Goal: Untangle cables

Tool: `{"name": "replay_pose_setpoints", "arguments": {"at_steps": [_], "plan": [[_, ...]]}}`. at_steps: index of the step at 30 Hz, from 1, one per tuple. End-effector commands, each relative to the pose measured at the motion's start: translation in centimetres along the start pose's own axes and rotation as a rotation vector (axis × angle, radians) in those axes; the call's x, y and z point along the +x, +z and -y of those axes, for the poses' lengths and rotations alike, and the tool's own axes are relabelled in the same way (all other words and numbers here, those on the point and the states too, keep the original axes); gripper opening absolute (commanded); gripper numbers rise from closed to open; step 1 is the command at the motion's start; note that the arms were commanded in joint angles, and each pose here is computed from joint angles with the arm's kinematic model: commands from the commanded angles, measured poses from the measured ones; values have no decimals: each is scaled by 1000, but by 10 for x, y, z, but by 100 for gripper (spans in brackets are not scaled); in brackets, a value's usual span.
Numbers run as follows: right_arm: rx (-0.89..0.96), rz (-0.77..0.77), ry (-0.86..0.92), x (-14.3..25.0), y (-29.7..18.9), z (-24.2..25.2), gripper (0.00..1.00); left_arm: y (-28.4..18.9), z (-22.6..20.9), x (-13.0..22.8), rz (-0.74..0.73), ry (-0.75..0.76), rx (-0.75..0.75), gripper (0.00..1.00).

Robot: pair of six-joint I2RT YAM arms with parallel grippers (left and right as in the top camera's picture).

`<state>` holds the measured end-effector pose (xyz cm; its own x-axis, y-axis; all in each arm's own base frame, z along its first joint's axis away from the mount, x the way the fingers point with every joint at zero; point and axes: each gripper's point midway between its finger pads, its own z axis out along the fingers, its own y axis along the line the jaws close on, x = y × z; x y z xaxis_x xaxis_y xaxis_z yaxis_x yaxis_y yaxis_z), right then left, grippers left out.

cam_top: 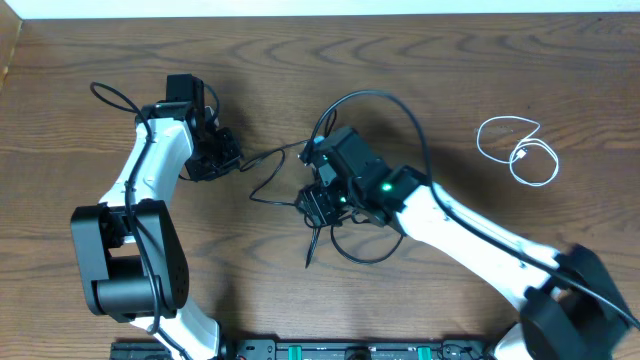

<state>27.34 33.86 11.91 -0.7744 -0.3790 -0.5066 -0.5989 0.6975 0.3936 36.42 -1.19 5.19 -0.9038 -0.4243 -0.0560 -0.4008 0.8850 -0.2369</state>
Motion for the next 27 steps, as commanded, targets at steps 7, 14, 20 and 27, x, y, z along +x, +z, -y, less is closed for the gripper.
{"name": "replay_pose_setpoints", "arguments": {"at_steps": [7,14,20,27], "plan": [[117,160,-58,-33,-46,5,99,1,-3,3,-6,-4,-10,28],[191,109,-41,-19,-46,19,99,1,-3,3,-6,-4,-11,33],[194,97,-40,-16,-46,20,99,1,-3,3,-6,-4,-10,34],[193,96,-43,-16,-45,18,99,1,-3,3,-6,-4,-10,56]]}}
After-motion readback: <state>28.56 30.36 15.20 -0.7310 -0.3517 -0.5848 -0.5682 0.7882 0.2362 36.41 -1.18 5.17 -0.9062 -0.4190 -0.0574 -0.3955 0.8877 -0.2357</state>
